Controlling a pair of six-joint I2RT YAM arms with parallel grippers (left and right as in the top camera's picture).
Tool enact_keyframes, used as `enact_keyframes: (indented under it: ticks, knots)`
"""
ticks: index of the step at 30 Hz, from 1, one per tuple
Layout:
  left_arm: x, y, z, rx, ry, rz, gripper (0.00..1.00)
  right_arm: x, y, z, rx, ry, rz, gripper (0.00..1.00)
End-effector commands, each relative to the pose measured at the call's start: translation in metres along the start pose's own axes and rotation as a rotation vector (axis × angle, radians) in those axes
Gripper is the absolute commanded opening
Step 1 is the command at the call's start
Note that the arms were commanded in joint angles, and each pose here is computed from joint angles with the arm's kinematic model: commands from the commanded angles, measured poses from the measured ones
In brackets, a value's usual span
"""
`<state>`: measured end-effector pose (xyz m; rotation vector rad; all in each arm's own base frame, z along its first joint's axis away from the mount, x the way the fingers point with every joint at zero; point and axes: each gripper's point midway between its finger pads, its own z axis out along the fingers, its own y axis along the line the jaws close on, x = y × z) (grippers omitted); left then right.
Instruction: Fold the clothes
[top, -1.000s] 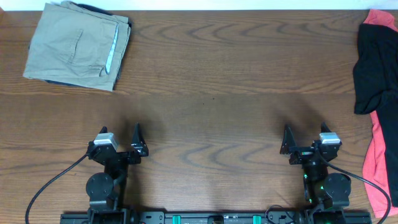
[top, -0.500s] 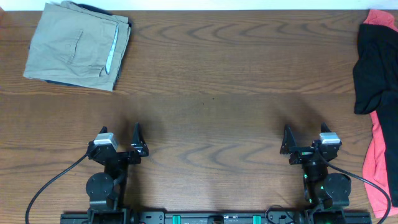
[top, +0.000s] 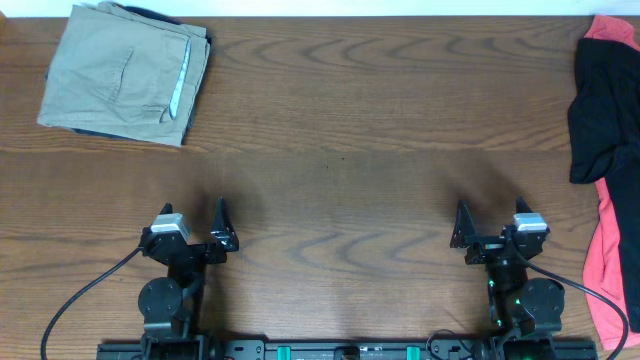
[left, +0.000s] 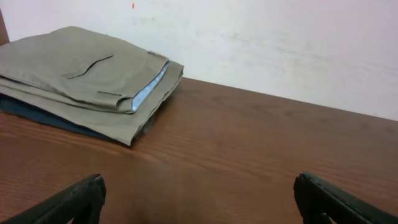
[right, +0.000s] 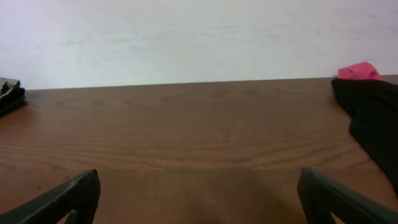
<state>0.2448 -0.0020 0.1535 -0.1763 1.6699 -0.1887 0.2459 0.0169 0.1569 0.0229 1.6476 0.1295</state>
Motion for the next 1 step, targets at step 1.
enact_keyframes:
  ticks: [1]
  knots:
    - [0.0143, 0.0046, 0.0010, -0.014, 0.040, 0.007, 0.98, 0.0002, 0.0007, -0.0003, -0.001, -0.001, 0.005, 0.99]
